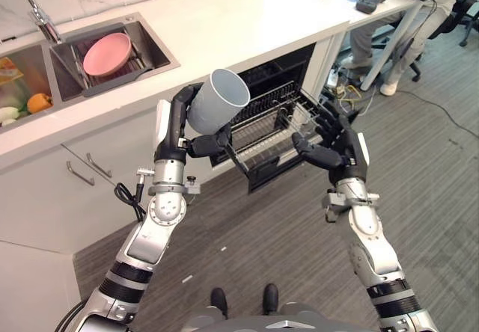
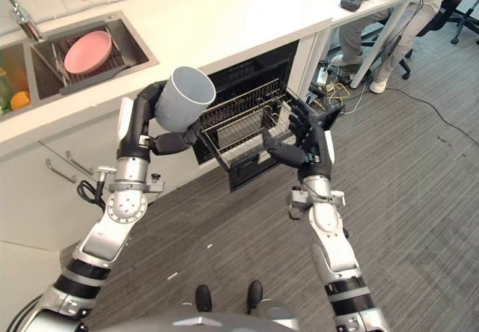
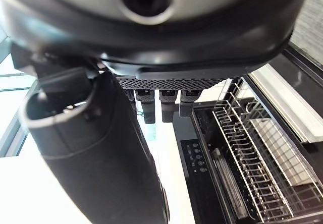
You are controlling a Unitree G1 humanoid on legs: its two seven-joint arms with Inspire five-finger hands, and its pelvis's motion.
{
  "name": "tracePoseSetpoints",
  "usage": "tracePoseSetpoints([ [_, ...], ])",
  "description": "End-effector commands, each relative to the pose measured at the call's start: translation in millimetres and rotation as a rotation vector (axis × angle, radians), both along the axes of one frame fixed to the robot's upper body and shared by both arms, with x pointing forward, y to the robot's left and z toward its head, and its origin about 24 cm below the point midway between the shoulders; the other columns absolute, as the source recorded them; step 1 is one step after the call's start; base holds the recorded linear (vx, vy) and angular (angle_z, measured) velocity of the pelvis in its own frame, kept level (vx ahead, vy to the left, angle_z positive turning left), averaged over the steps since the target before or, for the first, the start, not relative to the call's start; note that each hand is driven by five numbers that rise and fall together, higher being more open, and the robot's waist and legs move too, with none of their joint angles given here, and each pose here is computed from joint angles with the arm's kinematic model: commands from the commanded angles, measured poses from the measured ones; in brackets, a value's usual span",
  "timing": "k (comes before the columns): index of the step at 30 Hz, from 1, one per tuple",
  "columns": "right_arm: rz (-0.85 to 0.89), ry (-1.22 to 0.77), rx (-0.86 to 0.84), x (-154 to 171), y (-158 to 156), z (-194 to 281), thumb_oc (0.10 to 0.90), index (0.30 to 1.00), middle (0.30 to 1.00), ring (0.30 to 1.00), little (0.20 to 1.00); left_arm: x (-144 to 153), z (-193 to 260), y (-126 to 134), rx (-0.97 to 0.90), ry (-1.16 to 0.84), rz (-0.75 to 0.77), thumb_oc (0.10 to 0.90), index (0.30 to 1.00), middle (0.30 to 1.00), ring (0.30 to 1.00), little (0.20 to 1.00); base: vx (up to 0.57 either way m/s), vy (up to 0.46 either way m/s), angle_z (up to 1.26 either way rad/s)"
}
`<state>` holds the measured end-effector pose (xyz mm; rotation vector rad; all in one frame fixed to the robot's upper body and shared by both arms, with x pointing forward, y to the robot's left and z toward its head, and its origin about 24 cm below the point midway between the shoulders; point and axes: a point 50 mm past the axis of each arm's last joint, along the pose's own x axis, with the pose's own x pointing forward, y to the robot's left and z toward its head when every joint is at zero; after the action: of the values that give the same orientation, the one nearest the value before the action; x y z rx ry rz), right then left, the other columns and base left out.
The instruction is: Place the dishes in the dishwasher.
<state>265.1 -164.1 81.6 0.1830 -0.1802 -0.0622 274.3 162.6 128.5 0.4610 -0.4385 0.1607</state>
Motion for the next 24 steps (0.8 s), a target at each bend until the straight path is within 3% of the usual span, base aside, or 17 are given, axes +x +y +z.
tracePoseSetpoints([
  [1,0.109,-0.311,0.142,-1.1,11.9,55.8,0.800,0.900,0.900,0.900,0.900,16.6,50.2,-29.1,0.057,-0.254,-0.111,0.400,0.300,0.300,0.300,0.300,0.00,-0.011,0.06],
  [13,0.331,-0.352,0.185,4.5,53.1,72.1,0.800,0.900,0.900,0.900,0.900,32.5,48.4,-54.2,0.088,-0.219,-0.181,0.400,0.300,0.300,0.300,0.300,0.00,-0.011,0.00],
  [24,0.454,-0.404,0.263,3.3,73.4,88.6,0.800,0.900,0.900,0.900,0.900,33.6,42.3,-59.1,0.138,-0.192,-0.217,0.400,0.300,0.300,0.300,0.300,0.00,-0.018,-0.06],
])
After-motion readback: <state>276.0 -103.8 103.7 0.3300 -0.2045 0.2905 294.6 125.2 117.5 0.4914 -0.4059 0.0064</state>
